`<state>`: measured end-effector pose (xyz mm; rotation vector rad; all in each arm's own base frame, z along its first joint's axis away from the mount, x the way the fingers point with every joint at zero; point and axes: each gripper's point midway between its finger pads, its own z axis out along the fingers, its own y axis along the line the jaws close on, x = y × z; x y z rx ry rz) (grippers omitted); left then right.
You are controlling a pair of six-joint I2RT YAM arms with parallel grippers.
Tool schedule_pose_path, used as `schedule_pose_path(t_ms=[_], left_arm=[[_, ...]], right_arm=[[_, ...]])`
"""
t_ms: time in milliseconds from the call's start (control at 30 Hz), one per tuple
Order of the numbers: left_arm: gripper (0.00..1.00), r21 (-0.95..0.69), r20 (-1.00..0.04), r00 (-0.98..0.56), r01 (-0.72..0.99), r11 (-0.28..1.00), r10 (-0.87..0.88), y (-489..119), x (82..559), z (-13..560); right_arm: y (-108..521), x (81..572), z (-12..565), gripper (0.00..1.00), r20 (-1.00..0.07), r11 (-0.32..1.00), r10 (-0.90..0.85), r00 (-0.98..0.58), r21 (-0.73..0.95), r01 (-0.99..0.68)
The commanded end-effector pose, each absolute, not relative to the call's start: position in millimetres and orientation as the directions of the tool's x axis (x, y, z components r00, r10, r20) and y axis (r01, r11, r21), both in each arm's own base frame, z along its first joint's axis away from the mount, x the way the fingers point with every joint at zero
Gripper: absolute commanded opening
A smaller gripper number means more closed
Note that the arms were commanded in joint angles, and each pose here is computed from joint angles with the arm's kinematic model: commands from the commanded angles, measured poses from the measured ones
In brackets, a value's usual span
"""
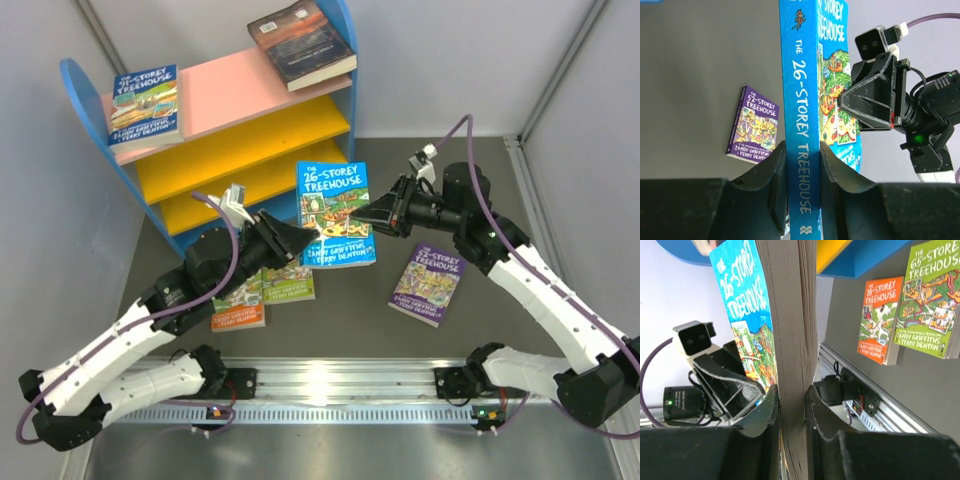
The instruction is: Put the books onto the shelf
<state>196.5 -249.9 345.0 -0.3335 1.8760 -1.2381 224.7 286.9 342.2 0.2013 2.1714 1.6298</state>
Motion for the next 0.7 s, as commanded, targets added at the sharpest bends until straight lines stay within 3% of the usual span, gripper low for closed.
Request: schedule_pose_path(t_ms=[0,100,133,200,300,333,433,533,667], left_arm=[[0.00,-0.829,-0.557,-0.620,0.383,0.407,-0.552,-272.3,186.8,392.7],[0.00,-0.766,-0.640,-0.565,0.422,0.485,-0.521,-264.5,192.2,419.9],[0.00,-0.753,-0.658,-0.520,0.450,0.481,-0.544,-254.8,190.6,453.4],[0.00,-0.686,-0.725,-0.475,0.439,0.580,-0.499,-244.9,198.8,456.3],[0.00,-0.637,-0.770,-0.388,0.503,0.584,-0.506,-230.2,193.9,506.9],[0.12,-0.627,-0.778,-0.375,0.508,0.590,-0.504,-227.5,193.4,511.8],[0.62,-0.620,-0.783,-0.341,0.488,0.614,-0.520,-212.6,192.8,521.2],[0.96,-0.637,-0.767,-0.291,0.448,0.627,-0.572,-185.9,188.9,525.5],[0.99,-0.656,-0.739,-0.191,0.425,0.625,-0.646,-148.8,181.5,541.0]], right_arm=[[292.1,200.9,403.5,0.00,-0.291,0.130,0.330,-0.898,0.956,-0.262],[297.7,205.5,427.8,0.00,-0.321,0.099,0.336,-0.886,0.947,-0.305],[300.5,206.9,436.1,0.00,-0.332,0.091,0.334,-0.882,0.943,-0.321],[309.9,212.0,463.7,0.00,-0.366,0.063,0.331,-0.870,0.928,-0.366],[328.1,217.3,504.0,0.00,-0.411,0.021,0.328,-0.851,0.903,-0.428],[332.7,218.2,513.8,0.00,-0.424,0.011,0.325,-0.845,0.896,-0.445],[349.7,221.6,552.5,0.00,-0.458,-0.037,0.329,-0.826,0.868,-0.496],[363.7,231.5,579.8,0.00,-0.472,-0.066,0.338,-0.814,0.851,-0.521],[380.2,242.4,603.2,0.00,-0.467,-0.116,0.355,-0.810,0.838,-0.534]])
